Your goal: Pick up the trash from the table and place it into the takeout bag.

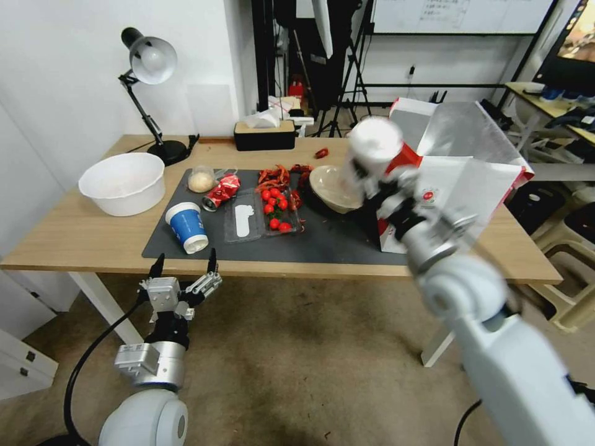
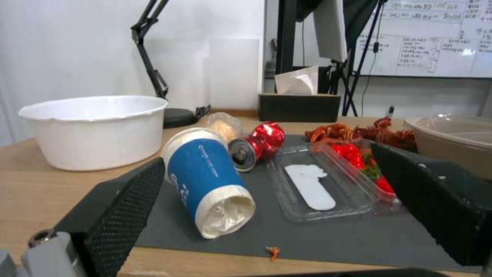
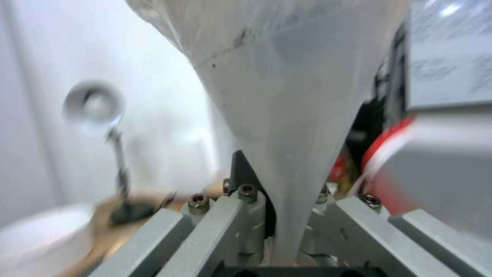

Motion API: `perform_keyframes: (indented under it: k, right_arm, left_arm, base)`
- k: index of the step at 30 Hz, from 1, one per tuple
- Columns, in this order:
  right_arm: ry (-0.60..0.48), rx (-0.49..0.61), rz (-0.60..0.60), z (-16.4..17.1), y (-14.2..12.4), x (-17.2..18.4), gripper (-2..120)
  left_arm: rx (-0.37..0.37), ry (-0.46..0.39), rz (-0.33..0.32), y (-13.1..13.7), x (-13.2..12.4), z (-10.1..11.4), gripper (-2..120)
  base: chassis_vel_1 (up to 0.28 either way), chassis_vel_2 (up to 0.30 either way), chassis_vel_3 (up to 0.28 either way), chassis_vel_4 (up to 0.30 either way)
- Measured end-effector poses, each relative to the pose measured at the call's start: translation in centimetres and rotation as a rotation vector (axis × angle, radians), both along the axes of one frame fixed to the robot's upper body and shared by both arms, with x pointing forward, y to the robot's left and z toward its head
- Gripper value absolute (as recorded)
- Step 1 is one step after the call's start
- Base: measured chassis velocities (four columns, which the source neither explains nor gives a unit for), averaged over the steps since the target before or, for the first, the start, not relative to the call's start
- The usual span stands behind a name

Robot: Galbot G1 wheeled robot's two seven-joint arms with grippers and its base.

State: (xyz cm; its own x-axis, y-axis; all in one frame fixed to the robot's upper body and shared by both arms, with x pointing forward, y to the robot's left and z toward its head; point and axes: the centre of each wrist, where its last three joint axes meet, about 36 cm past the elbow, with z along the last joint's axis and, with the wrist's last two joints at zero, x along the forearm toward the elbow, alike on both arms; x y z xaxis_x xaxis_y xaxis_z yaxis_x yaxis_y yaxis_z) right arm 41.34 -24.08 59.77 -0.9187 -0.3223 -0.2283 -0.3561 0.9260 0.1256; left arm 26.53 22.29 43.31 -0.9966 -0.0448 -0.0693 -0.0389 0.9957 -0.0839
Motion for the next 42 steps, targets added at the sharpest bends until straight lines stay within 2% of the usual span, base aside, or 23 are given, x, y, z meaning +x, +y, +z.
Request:
perform_keyframes:
  k: [3, 5, 7, 9, 10, 12, 13, 17, 19, 24, 26, 28, 31, 42]
  right_arm:
    - [-0.027, 0.016, -0.036, 1.8, -0.9, 0.1, 0]
    - [-0.042, 0.027, -0.124, 4.0, -2.4, 0.7, 0]
    - [-0.040, 0.028, -0.134, 4.2, -2.5, 0.8, 0]
    - [0.007, 0.029, -0.234, 5.0, -3.5, 1.7, 0]
    - [0.007, 0.029, -0.234, 5.0, -3.5, 1.7, 0]
    - [0.083, 0.017, -0.329, 5.3, -4.3, 3.0, 0]
    - [0.083, 0.017, -0.329, 5.3, -4.3, 3.0, 0]
    - [0.200, -0.004, -0.414, 5.2, -4.8, 4.9, 0]
    - [0.223, 0.000, -0.421, 5.4, -4.9, 5.3, 0]
    - [0.377, -0.009, -0.435, 6.7, -6.2, 7.3, 0]
    - [0.391, -0.012, -0.436, 6.8, -6.4, 7.5, 0]
    - [0.479, -0.016, -0.427, 7.3, -7.2, 8.3, 0]
    - [0.540, 0.010, -0.414, 8.1, -7.6, 8.5, 0]
    - [0.660, 0.025, -0.373, 11.5, -7.9, 8.1, 0]
  left_arm:
    - [0.002, -0.001, -0.002, 0.0, 0.0, 0.0, 100]
    - [0.004, -0.004, -0.005, -0.1, -0.1, 0.1, 100]
    - [0.004, -0.004, -0.005, -0.1, -0.1, 0.1, 100]
    - [0.004, -0.006, -0.008, -0.1, -0.1, 0.1, 100]
    - [0.004, -0.006, -0.008, -0.1, -0.1, 0.1, 100]
    - [0.005, -0.009, -0.009, -0.1, -0.1, 0.1, 100]
    - [0.005, -0.009, -0.009, -0.1, -0.1, 0.1, 100]
    - [0.005, -0.012, -0.010, -0.1, 0.0, 0.0, 100]
    - [0.005, -0.012, -0.010, -0.1, 0.0, 0.0, 100]
    - [0.004, -0.012, -0.008, 0.0, 0.2, -0.1, 100]
    - [0.004, -0.013, -0.008, 0.0, 0.2, -0.1, 100]
    - [0.002, -0.014, -0.008, 0.0, 0.4, -0.3, 100]
    - [0.000, -0.014, -0.011, -0.1, 0.5, -0.4, 100]
    - [-0.011, -0.017, -0.040, -1.0, 1.0, -0.7, 100]
  base:
    - [0.000, 0.000, 0.000, 0.000]
    - [0.000, 0.000, 0.000, 0.000]
    - [0.000, 0.000, 0.000, 0.000]
    - [0.000, 0.000, 0.000, 0.000]
    - [0.000, 0.000, 0.000, 0.000]
    - [0.000, 0.000, 0.000, 0.000]
    - [0.000, 0.000, 0.000, 0.000]
    - [0.000, 0.000, 0.000, 0.000]
    - [0.000, 0.000, 0.000, 0.000]
    - [0.000, 0.000, 0.000, 0.000]
    - [0.000, 0.000, 0.000, 0.000]
    - [0.000, 0.000, 0.000, 0.000]
    - [0.000, 0.000, 0.000, 0.000]
    - [0.000, 0.000, 0.000, 0.000]
